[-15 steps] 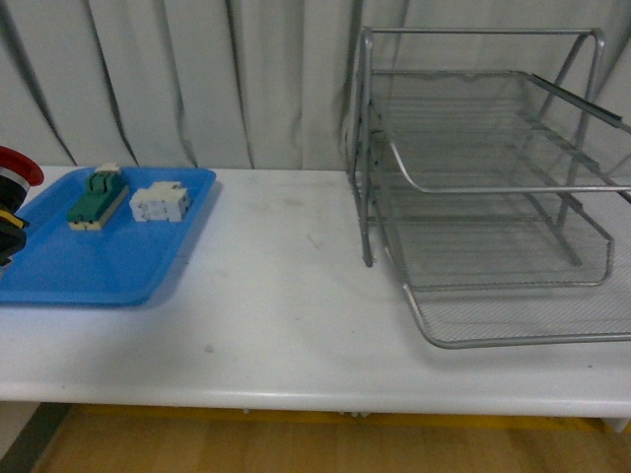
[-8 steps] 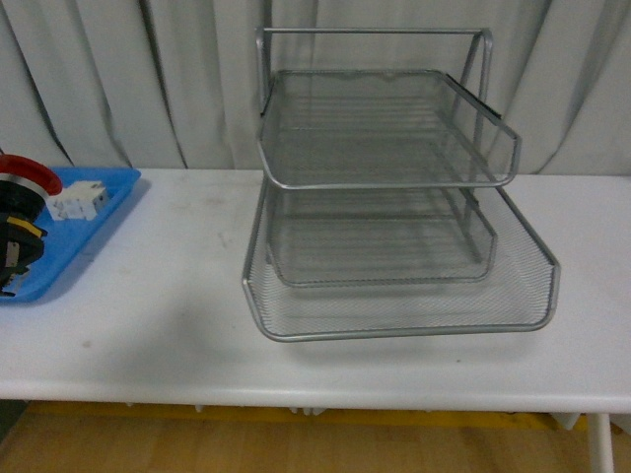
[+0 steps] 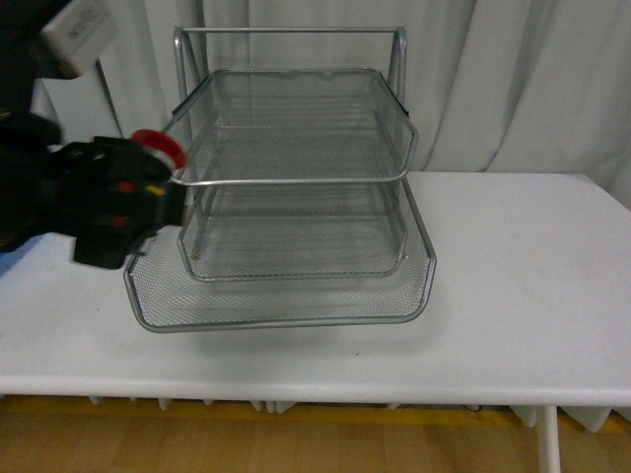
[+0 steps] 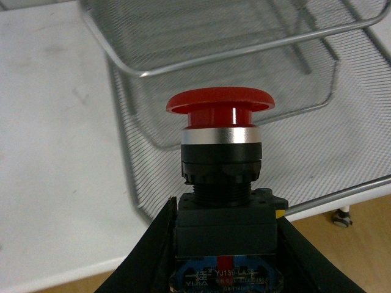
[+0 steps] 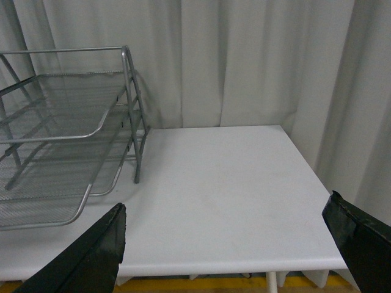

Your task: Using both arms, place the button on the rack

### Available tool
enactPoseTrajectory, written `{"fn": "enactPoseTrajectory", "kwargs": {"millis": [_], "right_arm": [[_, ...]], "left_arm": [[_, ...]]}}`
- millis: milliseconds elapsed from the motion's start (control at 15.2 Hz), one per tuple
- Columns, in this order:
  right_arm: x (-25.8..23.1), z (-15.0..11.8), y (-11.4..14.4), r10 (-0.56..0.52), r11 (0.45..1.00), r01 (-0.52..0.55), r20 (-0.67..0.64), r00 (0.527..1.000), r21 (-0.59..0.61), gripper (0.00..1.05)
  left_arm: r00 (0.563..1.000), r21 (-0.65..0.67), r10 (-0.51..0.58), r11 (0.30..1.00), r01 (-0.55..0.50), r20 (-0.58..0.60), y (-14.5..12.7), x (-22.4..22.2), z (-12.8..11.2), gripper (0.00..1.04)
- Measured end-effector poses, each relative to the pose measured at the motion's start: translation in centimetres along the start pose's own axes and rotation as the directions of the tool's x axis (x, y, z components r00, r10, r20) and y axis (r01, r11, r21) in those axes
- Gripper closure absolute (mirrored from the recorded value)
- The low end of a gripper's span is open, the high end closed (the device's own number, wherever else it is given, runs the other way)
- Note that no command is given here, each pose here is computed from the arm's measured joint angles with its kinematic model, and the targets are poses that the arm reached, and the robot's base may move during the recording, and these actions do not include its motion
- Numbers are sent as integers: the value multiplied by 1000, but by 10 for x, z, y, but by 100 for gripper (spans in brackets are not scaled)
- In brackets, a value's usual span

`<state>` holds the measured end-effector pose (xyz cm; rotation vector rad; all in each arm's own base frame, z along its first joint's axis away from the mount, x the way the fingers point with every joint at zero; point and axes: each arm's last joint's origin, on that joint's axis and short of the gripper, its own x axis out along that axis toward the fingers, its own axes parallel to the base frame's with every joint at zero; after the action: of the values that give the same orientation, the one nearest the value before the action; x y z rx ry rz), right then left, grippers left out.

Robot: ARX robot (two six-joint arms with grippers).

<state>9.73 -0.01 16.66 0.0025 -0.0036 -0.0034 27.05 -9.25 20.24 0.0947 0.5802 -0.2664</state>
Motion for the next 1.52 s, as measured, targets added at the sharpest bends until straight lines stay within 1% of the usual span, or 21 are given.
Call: {"fn": "enactPoseTrajectory", "kwargs": {"millis": [198,264,396,527,923,989,1055,1253,1319,1451,1516], "right_arm": [[0,0,0,0,1000,0,0,1000,0,6],[0,0,0,0,1000,0,0,1000,0,6],[0,0,0,0,1000,0,0,1000,0,6],[0,0,0,0,1000,0,0,1000,0,6],[0,0,0,0,1000,0,0,1000,0,6],[0,0,0,0,1000,0,0,1000,0,6],[0,0,0,0,1000,0,0,1000,0,6],[0,0,0,0,1000,0,0,1000,0,6],[0,0,0,0,1000,0,0,1000,0,6],[0,0,0,0,1000,0,0,1000,0,6],[0,0,0,0,1000,0,0,1000,0,6]], "left_arm": [[997,63,-76,995,77,-24,-33,34,22,69],[996,92,-80,992,84,-40,-41,45,25,69],[990,143,-94,984,109,-103,-57,70,23,69],[983,173,-82,979,111,-167,-63,97,19,69],[968,161,-78,980,118,-237,-65,144,30,69],[967,142,-89,982,126,-240,-63,149,32,59],[968,117,-106,984,135,-229,-62,150,36,44],[969,86,-113,987,135,-218,-62,149,39,17],[969,72,-120,988,138,-214,-61,147,38,6],[972,73,-126,987,143,-199,-62,130,37,7],[978,77,-136,986,150,-161,-62,113,42,7]]}}
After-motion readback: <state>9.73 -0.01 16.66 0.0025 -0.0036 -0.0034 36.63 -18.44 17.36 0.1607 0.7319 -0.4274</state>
